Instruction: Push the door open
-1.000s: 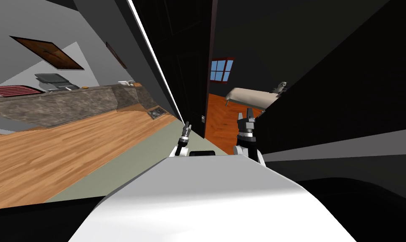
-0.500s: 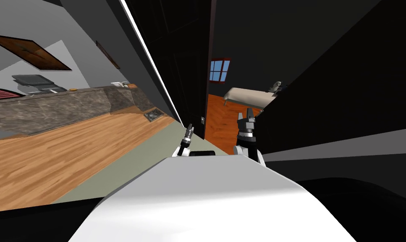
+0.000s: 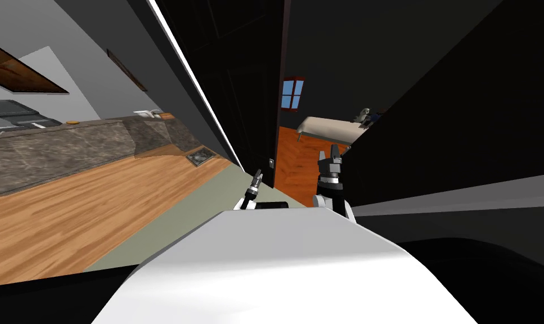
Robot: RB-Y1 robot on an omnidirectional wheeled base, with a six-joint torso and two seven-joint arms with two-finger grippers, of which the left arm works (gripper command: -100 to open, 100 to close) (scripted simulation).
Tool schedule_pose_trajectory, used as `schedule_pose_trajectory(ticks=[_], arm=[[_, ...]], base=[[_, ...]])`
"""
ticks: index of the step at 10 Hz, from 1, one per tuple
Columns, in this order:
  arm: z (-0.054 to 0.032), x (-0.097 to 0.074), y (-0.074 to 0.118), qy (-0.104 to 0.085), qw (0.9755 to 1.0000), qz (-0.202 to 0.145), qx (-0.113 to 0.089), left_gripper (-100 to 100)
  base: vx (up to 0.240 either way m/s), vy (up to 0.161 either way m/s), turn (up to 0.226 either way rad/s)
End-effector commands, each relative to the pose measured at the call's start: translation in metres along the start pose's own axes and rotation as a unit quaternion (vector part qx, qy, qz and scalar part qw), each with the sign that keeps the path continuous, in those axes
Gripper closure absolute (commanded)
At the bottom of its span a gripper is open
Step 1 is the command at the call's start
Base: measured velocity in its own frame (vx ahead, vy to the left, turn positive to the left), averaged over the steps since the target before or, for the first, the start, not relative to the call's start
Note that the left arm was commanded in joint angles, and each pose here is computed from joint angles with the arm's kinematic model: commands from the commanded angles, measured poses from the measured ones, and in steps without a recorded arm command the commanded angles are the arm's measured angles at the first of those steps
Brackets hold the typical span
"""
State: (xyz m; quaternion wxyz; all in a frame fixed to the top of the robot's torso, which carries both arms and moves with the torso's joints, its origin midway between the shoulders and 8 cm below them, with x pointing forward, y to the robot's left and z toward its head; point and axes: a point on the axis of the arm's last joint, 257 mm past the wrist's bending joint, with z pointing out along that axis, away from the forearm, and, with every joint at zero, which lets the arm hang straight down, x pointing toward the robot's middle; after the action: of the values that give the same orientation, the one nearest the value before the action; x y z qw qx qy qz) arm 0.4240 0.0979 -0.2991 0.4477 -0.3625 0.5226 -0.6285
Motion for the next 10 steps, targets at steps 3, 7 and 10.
schedule_pose_trajectory(ticks=[3,7,10], arm=[[-0.006,0.016,0.029,0.018,0.9994,-0.005,-0.029,-100],[-0.0141,0.032,0.054,0.035,0.9978,-0.008,-0.056,-100],[-0.0199,0.042,0.068,0.046,0.9962,-0.01,-0.073,-100]], base=[[0.086,0.062,-0.094],[0.067,0.058,-0.074],[0.07,0.052,-0.065]])
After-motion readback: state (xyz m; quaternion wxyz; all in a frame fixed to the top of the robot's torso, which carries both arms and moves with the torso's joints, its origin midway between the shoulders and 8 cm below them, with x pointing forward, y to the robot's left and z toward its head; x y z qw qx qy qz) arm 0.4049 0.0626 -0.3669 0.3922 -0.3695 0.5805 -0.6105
